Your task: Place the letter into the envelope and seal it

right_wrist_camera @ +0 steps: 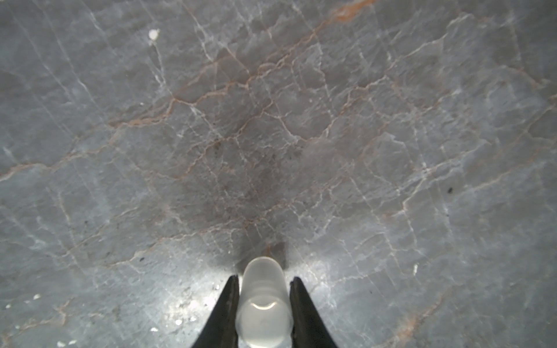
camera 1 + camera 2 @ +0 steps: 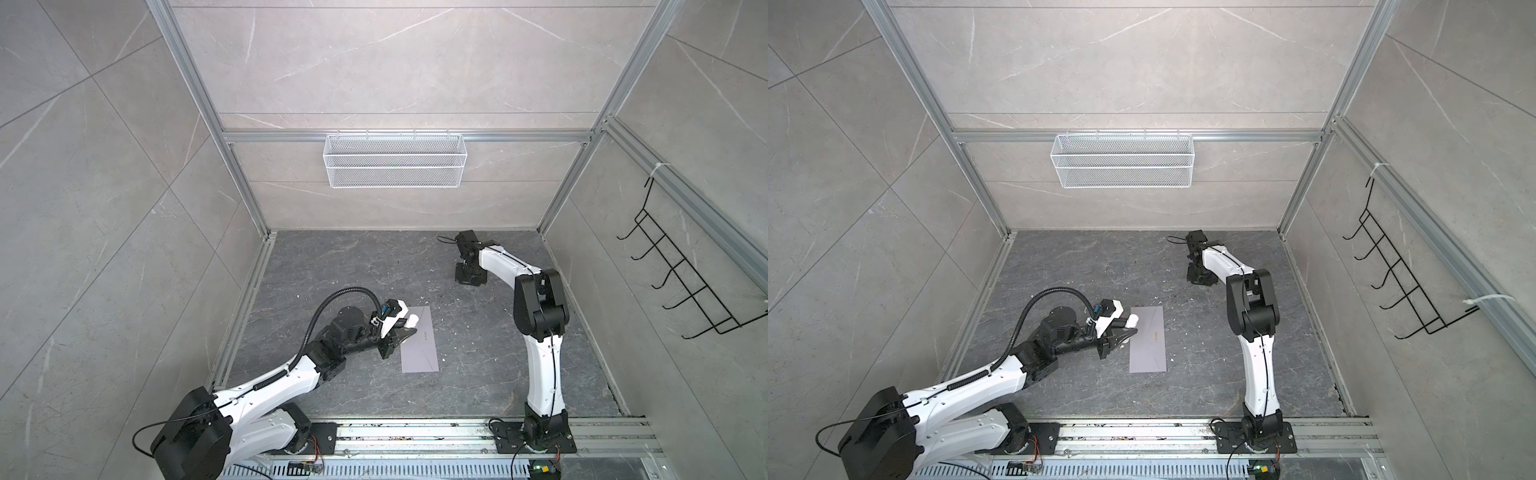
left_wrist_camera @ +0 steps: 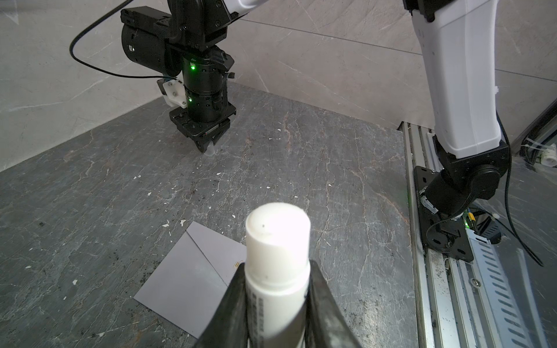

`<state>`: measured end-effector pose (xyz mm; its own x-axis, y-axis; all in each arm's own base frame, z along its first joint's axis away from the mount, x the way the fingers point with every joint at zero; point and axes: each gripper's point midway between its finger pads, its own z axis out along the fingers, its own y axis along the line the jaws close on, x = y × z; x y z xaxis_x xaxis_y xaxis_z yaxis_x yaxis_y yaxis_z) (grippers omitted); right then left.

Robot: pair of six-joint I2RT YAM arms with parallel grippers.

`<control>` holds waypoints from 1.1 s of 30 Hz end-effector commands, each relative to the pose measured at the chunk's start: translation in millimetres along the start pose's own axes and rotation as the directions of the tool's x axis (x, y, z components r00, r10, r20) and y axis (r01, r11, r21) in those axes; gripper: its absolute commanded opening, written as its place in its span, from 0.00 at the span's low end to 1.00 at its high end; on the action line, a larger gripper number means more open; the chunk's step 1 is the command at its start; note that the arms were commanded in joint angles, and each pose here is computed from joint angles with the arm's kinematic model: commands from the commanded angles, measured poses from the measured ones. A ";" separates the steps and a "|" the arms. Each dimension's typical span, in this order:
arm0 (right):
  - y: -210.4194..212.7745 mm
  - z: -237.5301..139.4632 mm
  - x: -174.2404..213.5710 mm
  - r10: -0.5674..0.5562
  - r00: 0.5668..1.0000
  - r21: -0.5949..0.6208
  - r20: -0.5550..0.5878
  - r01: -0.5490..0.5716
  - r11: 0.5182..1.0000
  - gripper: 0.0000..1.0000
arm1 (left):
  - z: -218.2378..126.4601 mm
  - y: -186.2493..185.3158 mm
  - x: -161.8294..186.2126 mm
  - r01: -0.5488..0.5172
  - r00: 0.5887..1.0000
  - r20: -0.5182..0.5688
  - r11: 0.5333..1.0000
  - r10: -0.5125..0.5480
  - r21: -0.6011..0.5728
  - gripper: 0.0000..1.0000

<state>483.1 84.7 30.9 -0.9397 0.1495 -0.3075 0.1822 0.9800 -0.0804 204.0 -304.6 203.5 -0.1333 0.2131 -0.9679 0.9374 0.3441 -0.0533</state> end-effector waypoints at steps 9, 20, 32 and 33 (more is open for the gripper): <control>4.9 -101.4 7.2 -0.040 0.990 -0.111 0.136 0.055 0.992 0.26 | 2.2 -4.8 -22.8 -0.038 0.997 0.065 0.999 0.036 0.032 0.00; 64.2 -238.2 66.6 -0.107 0.957 -0.525 0.270 0.239 0.817 0.26 | 1.6 -11.0 -22.3 -0.054 0.996 0.079 0.996 0.049 0.066 0.00; 110.8 -284.2 150.8 -0.278 0.924 -0.747 0.261 0.376 0.549 0.28 | 1.9 -18.6 -25.9 -0.072 0.994 0.094 0.991 0.062 0.110 0.00; 112.0 -285.3 155.0 -0.284 0.924 -0.756 0.258 0.376 0.536 0.28 | 1.9 -18.9 -26.0 -0.073 0.994 0.094 0.991 0.062 0.112 0.00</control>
<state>291.0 244.9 229.9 -0.8665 -0.1450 -0.4776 -0.4094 0.7539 0.5139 193.5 -311.5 204.5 -0.1226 0.2043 -0.9712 0.9612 0.2683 -0.0649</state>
